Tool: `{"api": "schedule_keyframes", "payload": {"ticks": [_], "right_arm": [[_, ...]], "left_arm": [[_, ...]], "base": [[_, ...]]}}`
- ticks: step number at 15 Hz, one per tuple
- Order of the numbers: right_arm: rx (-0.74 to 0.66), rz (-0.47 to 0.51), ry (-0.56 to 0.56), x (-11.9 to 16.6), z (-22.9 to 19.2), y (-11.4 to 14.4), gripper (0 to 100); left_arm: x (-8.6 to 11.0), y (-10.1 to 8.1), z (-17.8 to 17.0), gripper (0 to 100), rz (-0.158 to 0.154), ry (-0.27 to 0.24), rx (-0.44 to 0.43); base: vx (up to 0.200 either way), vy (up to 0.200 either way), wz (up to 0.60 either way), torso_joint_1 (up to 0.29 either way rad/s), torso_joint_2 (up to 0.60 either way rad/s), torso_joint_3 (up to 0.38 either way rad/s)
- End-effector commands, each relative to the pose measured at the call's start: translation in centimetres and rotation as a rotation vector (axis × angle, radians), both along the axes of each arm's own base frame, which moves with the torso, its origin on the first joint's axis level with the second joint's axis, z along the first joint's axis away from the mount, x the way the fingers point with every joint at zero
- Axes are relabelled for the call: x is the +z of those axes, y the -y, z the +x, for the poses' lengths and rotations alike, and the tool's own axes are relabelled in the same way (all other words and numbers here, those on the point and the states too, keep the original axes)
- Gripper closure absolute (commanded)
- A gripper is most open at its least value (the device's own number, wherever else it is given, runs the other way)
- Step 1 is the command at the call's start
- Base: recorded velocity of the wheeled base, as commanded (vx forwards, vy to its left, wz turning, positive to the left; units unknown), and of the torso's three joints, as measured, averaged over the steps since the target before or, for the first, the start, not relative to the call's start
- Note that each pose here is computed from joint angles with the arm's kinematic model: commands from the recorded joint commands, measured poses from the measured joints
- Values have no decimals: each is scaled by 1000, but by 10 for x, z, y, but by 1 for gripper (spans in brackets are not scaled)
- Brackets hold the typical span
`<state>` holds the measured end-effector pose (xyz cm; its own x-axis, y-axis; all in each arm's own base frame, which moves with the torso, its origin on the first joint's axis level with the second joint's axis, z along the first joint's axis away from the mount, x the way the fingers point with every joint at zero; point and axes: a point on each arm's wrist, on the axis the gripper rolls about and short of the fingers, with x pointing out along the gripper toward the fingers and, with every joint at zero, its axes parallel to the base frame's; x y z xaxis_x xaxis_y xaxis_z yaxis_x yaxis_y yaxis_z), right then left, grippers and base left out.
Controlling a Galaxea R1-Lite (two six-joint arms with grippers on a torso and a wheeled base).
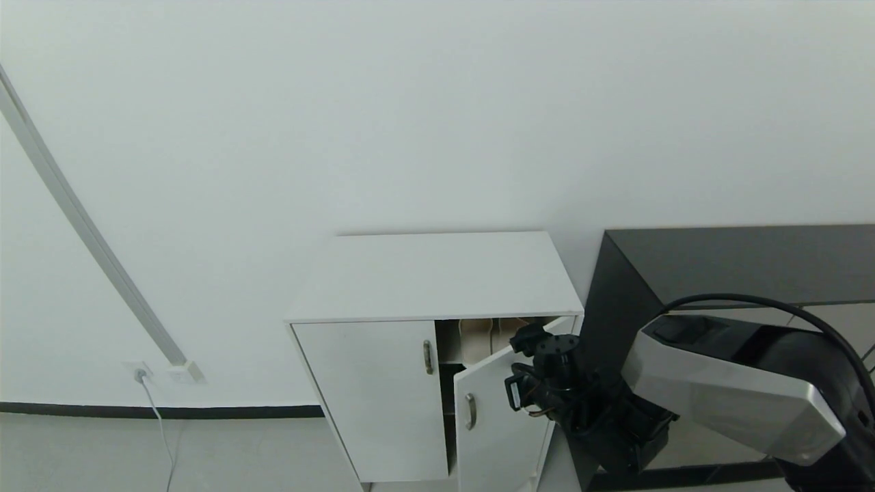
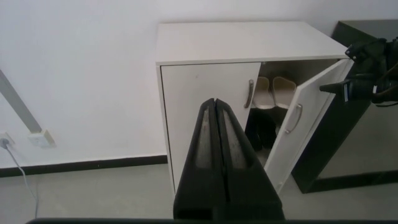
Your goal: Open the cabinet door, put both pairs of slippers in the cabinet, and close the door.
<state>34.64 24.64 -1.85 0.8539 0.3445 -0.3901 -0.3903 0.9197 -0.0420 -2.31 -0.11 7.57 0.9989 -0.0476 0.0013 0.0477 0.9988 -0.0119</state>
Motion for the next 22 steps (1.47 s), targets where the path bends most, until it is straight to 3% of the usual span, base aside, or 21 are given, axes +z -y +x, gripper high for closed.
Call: {"api": "schedule_keyframes", "payload": {"ticks": [1,12,22], "right_arm": [[0,6,8,-5,6,-4,100],[-34,54,77,-10,40,-10,100],[-40,72,104,3,60,-20,100]], "left_arm": [[0,0,0,100,0,-1,2],[0,0,0,100,-2,-1,0],[0,0,0,100,-2,-1,2]], "base": [[0,0,0,0,0,0],[0,0,0,0,0,0],[0,0,0,0,0,0]]}}
